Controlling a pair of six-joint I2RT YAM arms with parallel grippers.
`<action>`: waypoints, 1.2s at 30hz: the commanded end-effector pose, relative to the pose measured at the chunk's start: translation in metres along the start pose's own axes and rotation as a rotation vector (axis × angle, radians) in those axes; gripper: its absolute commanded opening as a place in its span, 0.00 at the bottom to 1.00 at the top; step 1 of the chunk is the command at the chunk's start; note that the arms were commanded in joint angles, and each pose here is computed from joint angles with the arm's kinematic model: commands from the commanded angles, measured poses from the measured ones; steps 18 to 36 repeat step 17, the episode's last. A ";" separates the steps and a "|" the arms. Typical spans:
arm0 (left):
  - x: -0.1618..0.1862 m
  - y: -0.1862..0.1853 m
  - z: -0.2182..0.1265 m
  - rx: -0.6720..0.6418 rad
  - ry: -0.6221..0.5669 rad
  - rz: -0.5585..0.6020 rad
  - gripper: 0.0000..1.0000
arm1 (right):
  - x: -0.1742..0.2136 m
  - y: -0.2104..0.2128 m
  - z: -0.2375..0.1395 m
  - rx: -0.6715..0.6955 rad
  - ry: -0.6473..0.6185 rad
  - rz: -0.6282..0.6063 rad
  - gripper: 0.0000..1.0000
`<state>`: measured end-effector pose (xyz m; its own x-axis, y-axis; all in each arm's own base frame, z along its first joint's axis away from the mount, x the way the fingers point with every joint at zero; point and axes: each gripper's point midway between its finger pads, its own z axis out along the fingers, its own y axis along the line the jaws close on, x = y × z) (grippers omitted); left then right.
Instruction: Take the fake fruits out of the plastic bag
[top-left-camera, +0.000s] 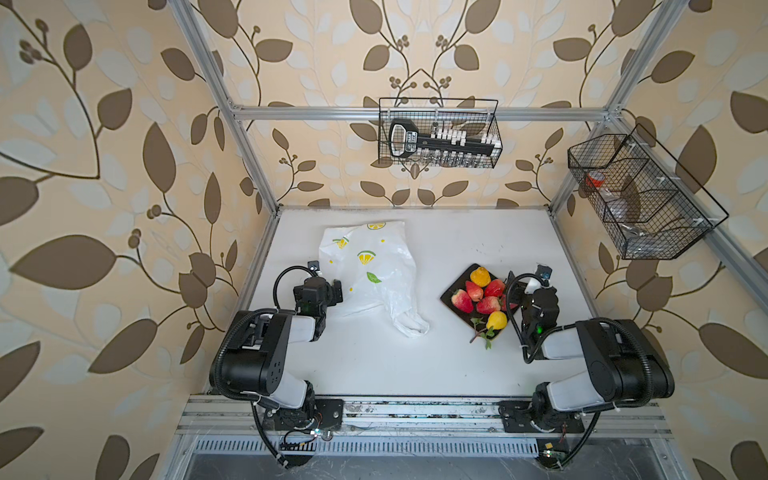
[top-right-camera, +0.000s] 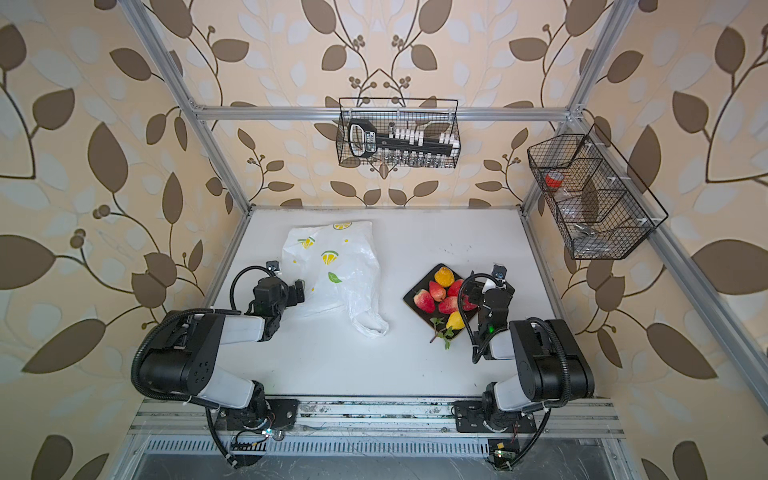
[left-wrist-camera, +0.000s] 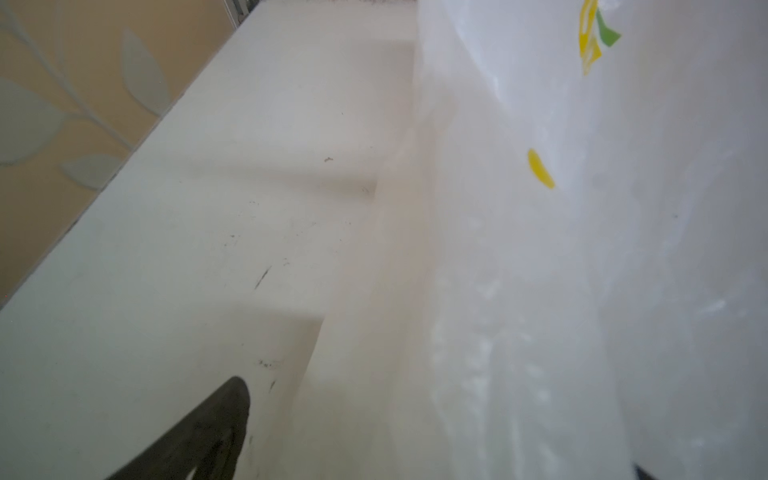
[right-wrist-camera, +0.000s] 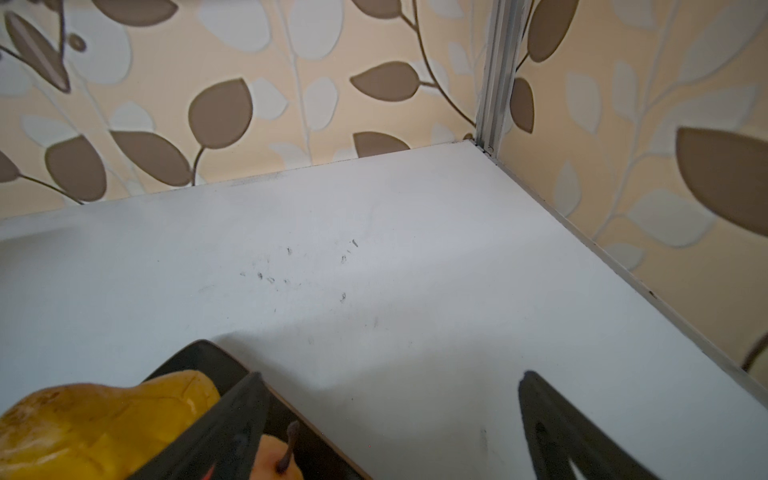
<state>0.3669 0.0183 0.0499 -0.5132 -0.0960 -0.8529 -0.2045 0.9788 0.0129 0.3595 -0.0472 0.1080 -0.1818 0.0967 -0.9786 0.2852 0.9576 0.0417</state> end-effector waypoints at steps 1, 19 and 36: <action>-0.030 -0.007 -0.003 0.049 -0.107 -0.012 0.99 | -0.011 0.002 -0.001 -0.013 -0.048 0.007 0.99; -0.030 -0.007 -0.002 0.051 -0.105 -0.012 0.99 | -0.009 0.019 0.002 -0.102 -0.026 -0.039 0.99; -0.030 -0.007 -0.002 0.051 -0.105 -0.012 0.99 | -0.009 0.019 0.002 -0.102 -0.026 -0.039 0.99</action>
